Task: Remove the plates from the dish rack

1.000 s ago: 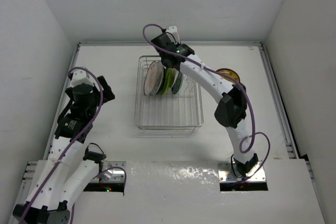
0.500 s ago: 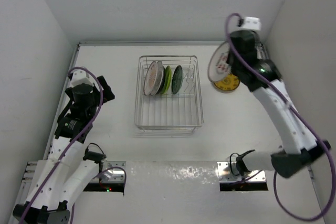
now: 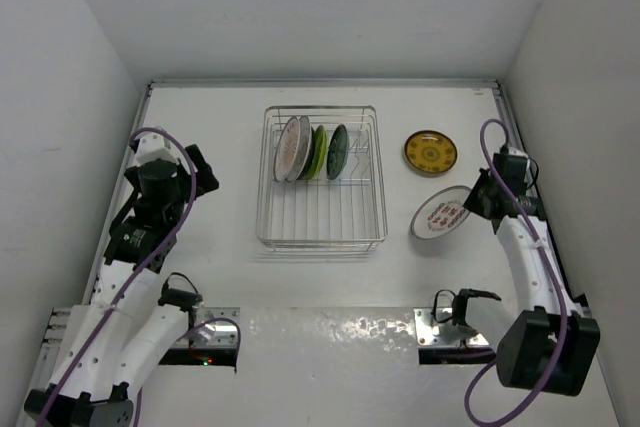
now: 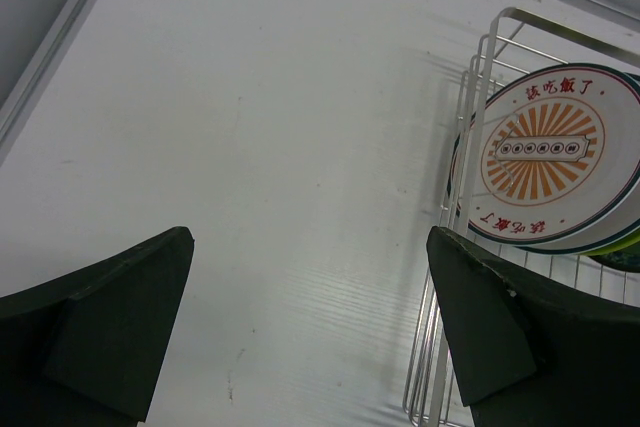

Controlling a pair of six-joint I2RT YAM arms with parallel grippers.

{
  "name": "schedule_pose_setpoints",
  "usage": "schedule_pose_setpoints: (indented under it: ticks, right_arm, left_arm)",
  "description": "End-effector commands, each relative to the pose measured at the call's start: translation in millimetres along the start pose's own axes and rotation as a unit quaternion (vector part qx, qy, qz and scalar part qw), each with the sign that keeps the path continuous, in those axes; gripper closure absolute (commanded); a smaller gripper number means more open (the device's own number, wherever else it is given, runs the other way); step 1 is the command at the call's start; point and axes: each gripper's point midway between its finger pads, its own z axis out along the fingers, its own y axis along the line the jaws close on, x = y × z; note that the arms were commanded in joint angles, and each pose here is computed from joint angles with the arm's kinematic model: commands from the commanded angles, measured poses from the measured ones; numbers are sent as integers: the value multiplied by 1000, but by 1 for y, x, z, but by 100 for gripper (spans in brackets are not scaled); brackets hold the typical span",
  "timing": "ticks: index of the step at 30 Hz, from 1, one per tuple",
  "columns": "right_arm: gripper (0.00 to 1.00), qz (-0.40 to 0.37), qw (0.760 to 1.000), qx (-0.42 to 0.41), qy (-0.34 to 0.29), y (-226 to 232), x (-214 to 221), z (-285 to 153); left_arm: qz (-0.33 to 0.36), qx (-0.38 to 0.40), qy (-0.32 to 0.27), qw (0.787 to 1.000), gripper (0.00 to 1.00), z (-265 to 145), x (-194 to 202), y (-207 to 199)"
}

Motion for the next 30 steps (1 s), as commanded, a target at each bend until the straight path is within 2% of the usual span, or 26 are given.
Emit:
schedule_pose_setpoints:
  ticks: [1, 4, 9, 11, 15, 18, 20, 21, 22, 24, 27, 30]
  right_arm:
    - [100, 46, 995, -67, -61, 18, -23, 7]
    - [100, 74, 996, -27, -30, -4, 8, 26]
    - [81, 75, 997, 32, 4, -27, 36, 45]
    - [79, 69, 997, 46, 12, -32, 39, 50]
    - [61, 63, 995, 72, 13, -41, 34, 55]
    - [37, 61, 995, 76, 2, -39, 17, 48]
    - [25, 59, 996, 60, -31, -29, -3, 39]
    - [5, 44, 997, 44, -40, -16, -9, 34]
    - [1, 29, 998, 21, -57, -1, -25, 26]
    - [1, -9, 998, 5, -63, 23, -37, 16]
    - [1, -105, 991, -40, -66, 91, -38, -7]
    - [1, -144, 982, -92, -85, 147, -35, -24]
  left_arm:
    - [-6, 10, -25, 1000, 0, -1, -15, -4]
    - [-6, 11, -25, 1000, 0, -1, -15, -4]
    - [-5, 12, -22, 1000, 0, -1, -14, -5]
    - [-5, 12, -22, 1000, 0, 0, -14, -5]
    - [-4, 14, -20, 1000, 0, 0, -13, -6]
    - [-3, 13, -19, 1000, 0, 1, -12, -6]
    - [-3, 13, -19, 1000, 0, 1, -13, -6]
    - [-3, 12, -19, 1000, 0, 1, -13, -6]
    - [-2, 12, -17, 1000, 0, 2, -12, -6]
    - [-1, 12, -15, 1000, 0, 3, -11, -6]
    - [2, 10, -9, 1000, 0, 5, -9, -6]
    - [1, 6, -7, 1000, 0, 6, -8, -5]
